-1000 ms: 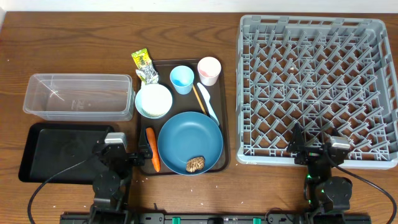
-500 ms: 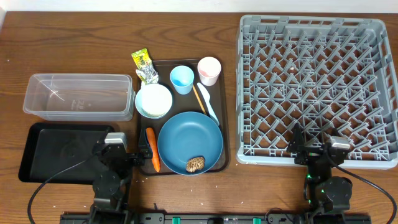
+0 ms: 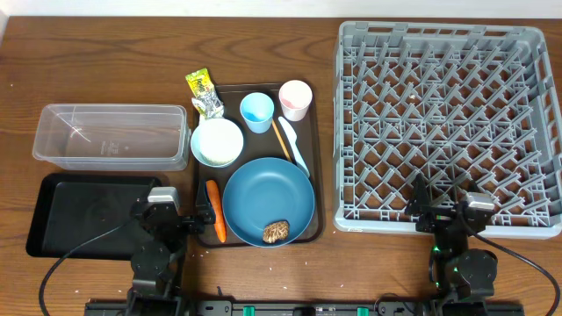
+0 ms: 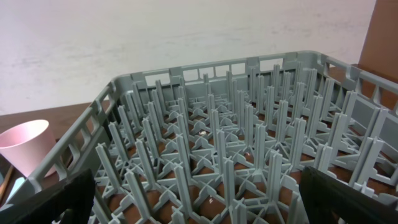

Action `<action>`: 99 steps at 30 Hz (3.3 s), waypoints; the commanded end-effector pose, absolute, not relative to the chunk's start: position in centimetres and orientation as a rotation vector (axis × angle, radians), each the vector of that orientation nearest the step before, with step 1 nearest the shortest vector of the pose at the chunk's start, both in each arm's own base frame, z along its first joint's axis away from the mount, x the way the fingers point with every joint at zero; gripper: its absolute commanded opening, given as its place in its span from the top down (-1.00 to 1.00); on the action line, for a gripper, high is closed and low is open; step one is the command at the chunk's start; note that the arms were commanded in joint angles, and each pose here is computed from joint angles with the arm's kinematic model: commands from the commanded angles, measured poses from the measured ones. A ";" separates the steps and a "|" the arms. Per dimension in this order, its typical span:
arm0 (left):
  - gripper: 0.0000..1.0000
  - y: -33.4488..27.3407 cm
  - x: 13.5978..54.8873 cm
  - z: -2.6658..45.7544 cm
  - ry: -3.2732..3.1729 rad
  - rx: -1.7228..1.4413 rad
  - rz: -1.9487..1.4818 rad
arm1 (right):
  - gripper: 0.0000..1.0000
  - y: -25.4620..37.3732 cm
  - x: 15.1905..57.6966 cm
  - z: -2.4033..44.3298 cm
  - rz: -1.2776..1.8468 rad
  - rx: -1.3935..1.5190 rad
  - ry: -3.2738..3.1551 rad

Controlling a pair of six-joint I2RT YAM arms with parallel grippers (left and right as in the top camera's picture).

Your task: Sort waste into correct bins and load items into the dishwasher rack

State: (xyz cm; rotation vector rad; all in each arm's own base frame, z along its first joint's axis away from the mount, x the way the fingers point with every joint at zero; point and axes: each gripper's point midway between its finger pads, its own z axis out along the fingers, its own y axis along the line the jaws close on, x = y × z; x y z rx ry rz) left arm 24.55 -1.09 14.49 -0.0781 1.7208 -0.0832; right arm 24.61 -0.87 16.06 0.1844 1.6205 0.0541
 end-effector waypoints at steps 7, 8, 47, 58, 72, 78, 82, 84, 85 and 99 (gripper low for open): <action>-0.95 -0.9 24.5 12.6 1.772 -0.075 -0.060 | -0.98 -1.3 24.6 16.0 0.048 0.212 1.620; -0.96 -0.9 24.5 12.6 1.772 -0.076 -0.060 | -0.98 -1.3 24.6 16.0 0.048 0.212 1.620; -0.96 -0.9 24.5 12.6 1.772 -0.076 -0.062 | -0.98 -1.8 24.5 18.4 0.035 0.233 1.517; -0.95 -1.4 24.7 13.7 1.726 -0.092 -0.116 | -0.99 -0.2 24.6 19.5 0.154 0.194 1.479; -0.96 -1.3 23.6 25.6 1.842 -0.116 -0.128 | -0.98 1.9 25.2 26.2 0.237 0.126 1.725; -0.96 -2.7 25.6 28.4 2.105 -0.080 -0.160 | -0.98 3.6 28.6 29.9 0.287 0.065 1.963; -0.96 -4.6 27.8 29.7 2.248 -0.034 -0.243 | -0.98 5.3 30.7 31.4 0.340 -0.040 2.111; -0.96 -5.1 28.7 30.0 2.285 -0.022 -0.268 | -0.98 6.0 31.3 31.6 0.386 -0.053 2.162; -0.96 -5.3 29.2 30.1 2.298 -0.021 -0.271 | -0.98 6.8 31.4 31.6 0.445 -0.068 2.192; -0.96 -7.2 33.6 27.2 2.511 -0.092 -0.364 | -0.99 5.4 35.9 29.7 0.359 0.054 2.350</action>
